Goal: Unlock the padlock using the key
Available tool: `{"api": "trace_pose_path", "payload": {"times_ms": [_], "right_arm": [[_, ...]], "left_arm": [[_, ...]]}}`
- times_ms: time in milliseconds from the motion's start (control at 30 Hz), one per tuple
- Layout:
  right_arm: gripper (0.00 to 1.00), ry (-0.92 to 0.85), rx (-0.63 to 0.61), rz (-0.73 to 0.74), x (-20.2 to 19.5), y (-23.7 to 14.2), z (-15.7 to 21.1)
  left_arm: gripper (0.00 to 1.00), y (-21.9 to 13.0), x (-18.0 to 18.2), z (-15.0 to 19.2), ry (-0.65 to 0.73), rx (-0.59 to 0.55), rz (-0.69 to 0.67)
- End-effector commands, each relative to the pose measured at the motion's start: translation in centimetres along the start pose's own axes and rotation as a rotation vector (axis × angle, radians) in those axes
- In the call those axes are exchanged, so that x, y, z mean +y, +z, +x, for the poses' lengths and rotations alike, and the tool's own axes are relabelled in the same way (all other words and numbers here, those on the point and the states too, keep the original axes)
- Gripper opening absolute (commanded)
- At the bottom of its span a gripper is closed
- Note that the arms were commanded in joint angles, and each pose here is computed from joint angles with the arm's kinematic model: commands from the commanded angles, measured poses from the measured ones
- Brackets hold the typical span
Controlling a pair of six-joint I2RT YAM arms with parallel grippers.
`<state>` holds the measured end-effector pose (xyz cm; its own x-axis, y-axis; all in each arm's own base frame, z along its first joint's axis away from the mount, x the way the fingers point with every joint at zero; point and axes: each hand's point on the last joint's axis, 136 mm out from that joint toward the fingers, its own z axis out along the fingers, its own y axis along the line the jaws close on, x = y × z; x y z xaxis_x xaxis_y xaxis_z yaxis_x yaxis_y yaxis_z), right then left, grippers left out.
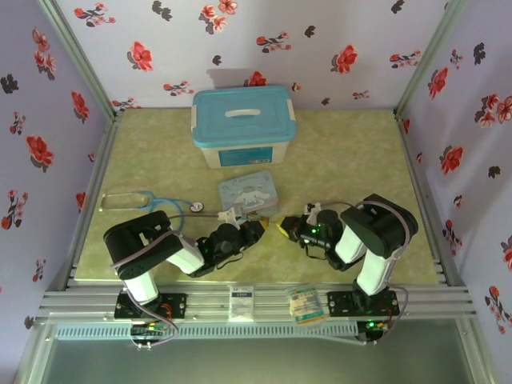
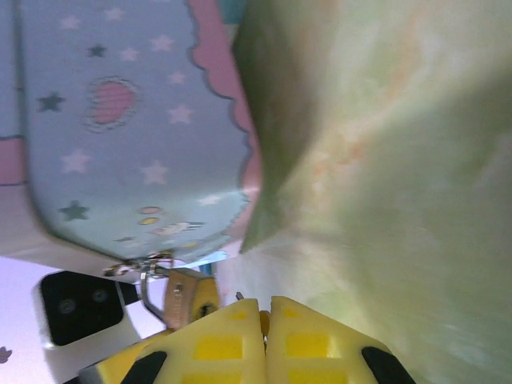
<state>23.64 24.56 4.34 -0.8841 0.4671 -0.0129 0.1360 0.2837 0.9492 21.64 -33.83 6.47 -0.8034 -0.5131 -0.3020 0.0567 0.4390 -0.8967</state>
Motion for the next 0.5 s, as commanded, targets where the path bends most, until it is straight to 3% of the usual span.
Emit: {"api": "trace_pose_path", "payload": {"times_ms": [0, 467], "right_arm": [[0.00, -0.025, -0.033, -0.052, 1.7, -0.3, -0.2], [0.00, -0.017, -0.041, -0.040, 1.3, -0.2, -0.2]], "left_arm": [[0.00, -0.3, -1.9, -0.4, -0.063, -0.002, 0.076], [0.00, -0.4, -2.6, -0.7, -0.061, -0.011, 0.094]]}}
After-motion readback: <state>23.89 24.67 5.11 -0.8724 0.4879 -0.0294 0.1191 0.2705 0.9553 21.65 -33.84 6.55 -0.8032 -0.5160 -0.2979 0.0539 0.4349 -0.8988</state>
